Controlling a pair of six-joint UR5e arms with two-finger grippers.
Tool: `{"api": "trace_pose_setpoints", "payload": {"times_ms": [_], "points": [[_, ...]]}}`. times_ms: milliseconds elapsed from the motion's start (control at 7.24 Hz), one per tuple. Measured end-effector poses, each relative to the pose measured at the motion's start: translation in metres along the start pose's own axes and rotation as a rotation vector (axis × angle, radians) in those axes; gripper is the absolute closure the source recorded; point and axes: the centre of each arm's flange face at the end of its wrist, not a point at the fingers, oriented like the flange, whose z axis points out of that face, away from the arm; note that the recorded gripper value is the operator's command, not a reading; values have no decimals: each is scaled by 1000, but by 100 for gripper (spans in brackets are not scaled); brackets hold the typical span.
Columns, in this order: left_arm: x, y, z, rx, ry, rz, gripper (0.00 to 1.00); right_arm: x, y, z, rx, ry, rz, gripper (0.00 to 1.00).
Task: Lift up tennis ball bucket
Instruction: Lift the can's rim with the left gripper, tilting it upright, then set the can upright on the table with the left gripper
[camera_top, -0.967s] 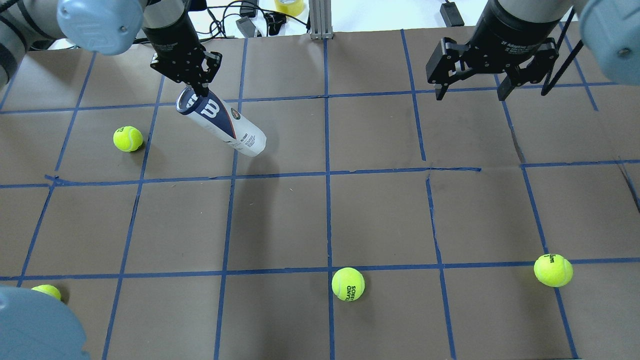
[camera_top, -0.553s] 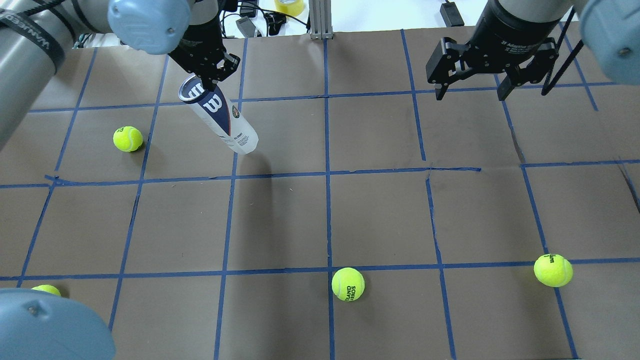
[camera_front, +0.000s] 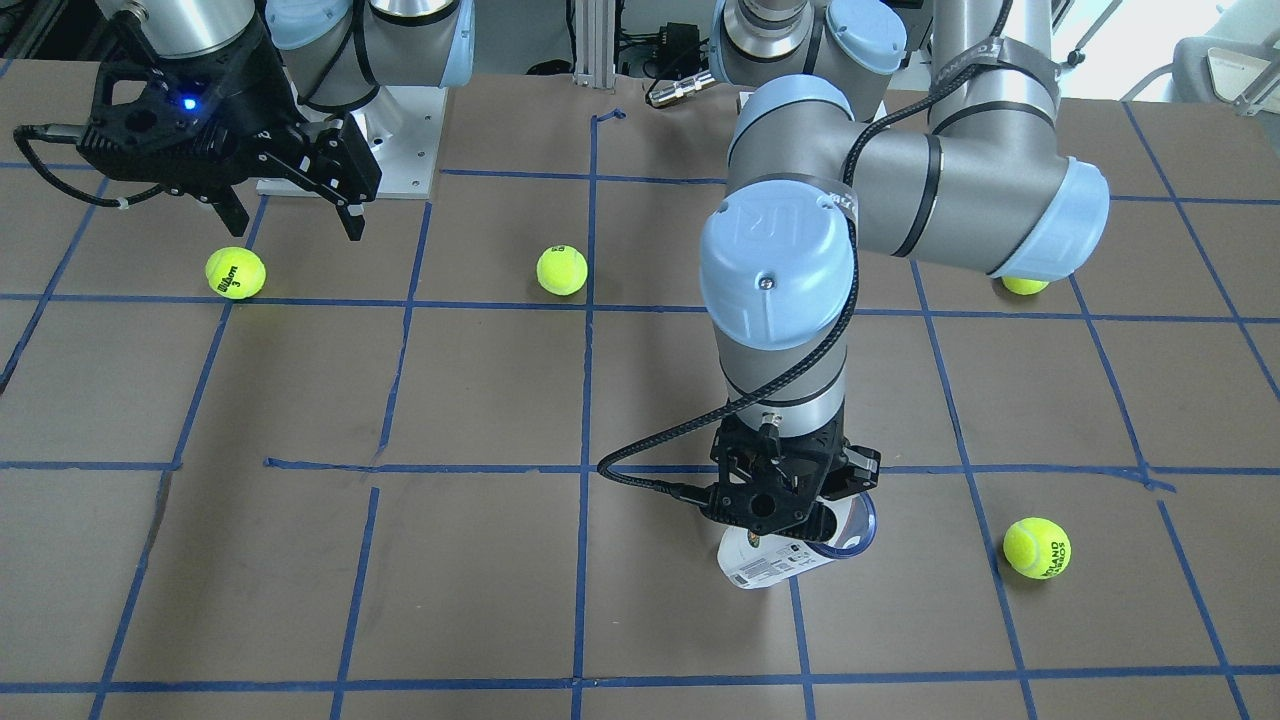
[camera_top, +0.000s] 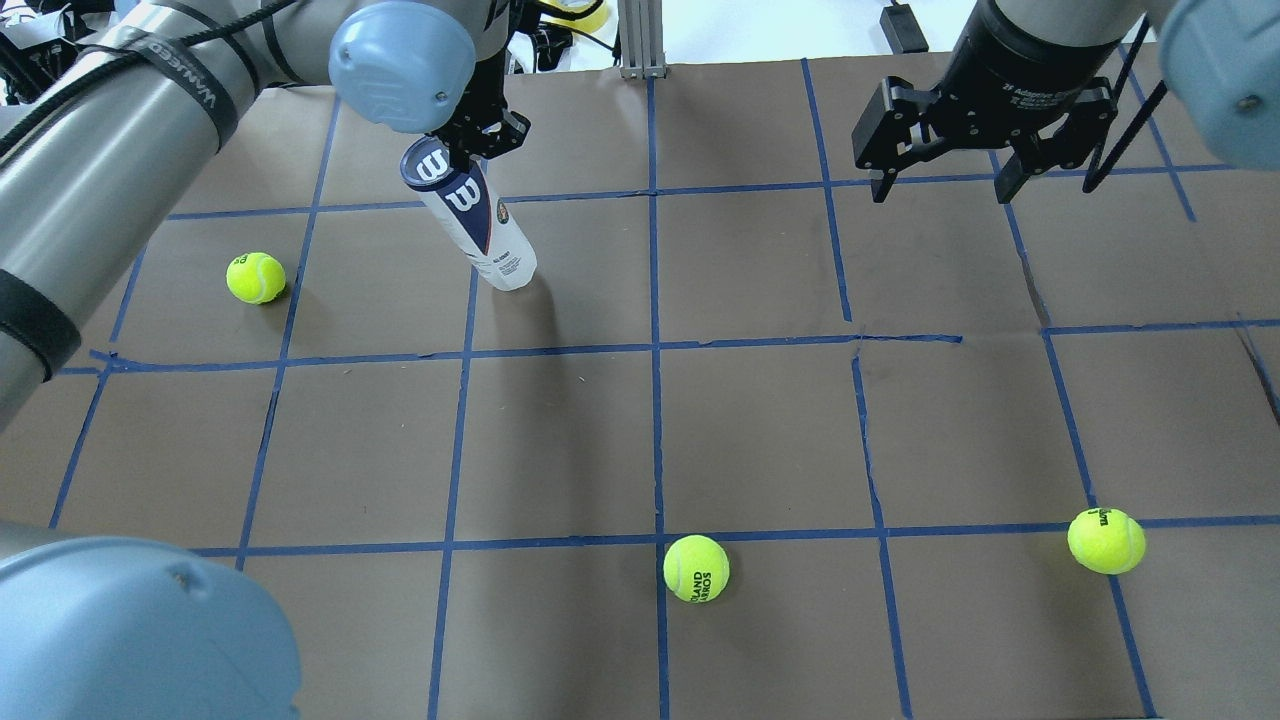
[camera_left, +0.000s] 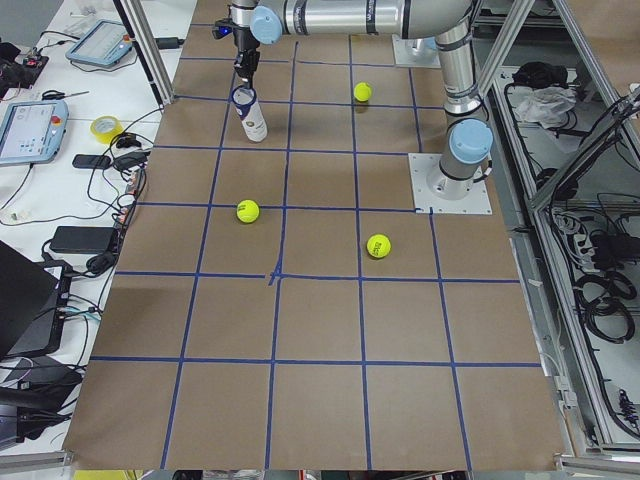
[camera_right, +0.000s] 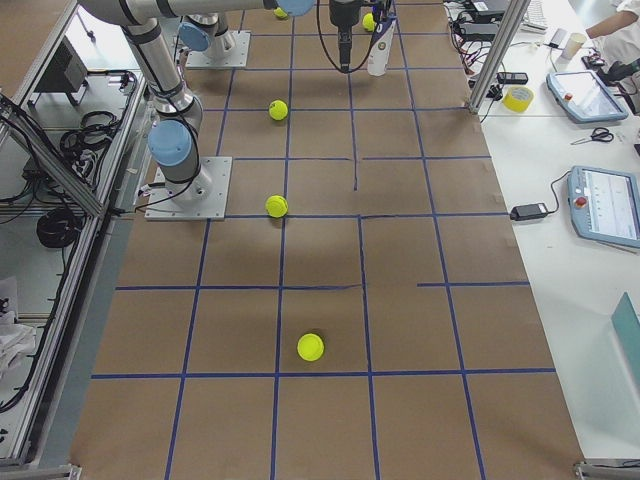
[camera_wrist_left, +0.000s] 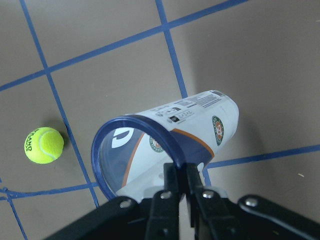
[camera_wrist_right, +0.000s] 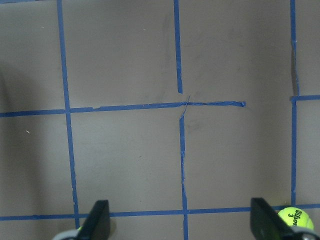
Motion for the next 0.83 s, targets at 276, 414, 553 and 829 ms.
{"api": "trace_pose_setpoints", "payload": {"times_ms": [276,414,553,829], "points": [[9,-2,2,3,-11,10,48,0,0,1,-2,0,0,0],[14,-2,0,4,-10,17,25,0,0,1,-2,0,0,0],[21,0,-3,8,-6,25,14,0,0,1,-2,0,0,0],[28,6,-17,25,-4,35,2,0,0,1,-3,0,0,0]]}}
